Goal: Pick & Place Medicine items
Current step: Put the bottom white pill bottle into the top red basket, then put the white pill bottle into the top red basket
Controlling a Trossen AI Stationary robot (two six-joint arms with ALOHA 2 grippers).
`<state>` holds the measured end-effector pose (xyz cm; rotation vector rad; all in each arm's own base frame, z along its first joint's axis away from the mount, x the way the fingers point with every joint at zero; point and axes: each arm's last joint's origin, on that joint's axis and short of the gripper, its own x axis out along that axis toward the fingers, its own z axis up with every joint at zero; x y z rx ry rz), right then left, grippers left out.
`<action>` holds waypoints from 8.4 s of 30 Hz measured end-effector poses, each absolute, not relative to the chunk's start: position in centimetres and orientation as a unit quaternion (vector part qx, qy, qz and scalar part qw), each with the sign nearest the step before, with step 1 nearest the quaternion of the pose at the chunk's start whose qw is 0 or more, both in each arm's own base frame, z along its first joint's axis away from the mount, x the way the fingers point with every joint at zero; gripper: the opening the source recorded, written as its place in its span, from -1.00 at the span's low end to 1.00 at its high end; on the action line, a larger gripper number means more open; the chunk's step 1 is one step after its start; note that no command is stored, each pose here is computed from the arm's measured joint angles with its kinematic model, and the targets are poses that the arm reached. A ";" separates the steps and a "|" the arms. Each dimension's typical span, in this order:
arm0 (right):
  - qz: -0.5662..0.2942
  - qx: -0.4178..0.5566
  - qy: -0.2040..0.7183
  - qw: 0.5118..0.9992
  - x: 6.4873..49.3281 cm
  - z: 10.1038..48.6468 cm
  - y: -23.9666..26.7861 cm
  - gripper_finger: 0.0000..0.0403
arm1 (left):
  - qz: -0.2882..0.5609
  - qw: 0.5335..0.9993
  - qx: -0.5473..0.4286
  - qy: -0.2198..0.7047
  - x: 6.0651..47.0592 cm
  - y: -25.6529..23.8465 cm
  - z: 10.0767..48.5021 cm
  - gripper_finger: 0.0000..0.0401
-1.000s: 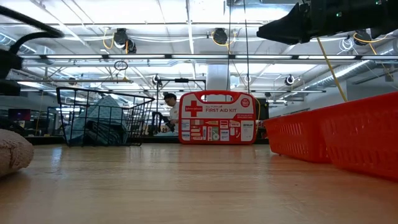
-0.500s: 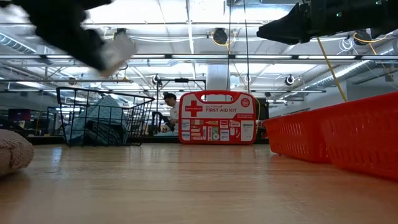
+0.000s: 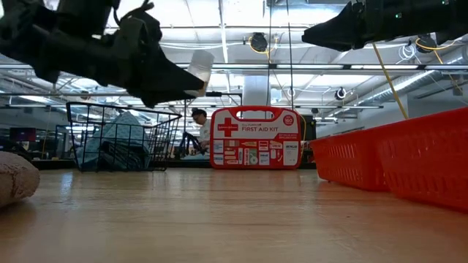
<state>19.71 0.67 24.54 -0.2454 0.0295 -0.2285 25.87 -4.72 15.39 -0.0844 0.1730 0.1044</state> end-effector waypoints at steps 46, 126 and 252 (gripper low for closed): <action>-0.018 -0.015 0.327 0.945 32.0 21.3 0.9 -0.15 | 0.010 0.997 0.003 0.076 34.8 -1.1 10.5 -0.27; -0.008 0.029 0.452 0.892 19.9 16.3 3.8 -0.38 | 0.022 0.993 -0.062 0.100 34.7 -0.9 10.0 0.40; -0.073 -0.182 0.151 0.969 18.7 24.6 2.7 -0.12 | 0.496 0.586 -0.352 0.535 14.0 -8.4 17.6 -0.30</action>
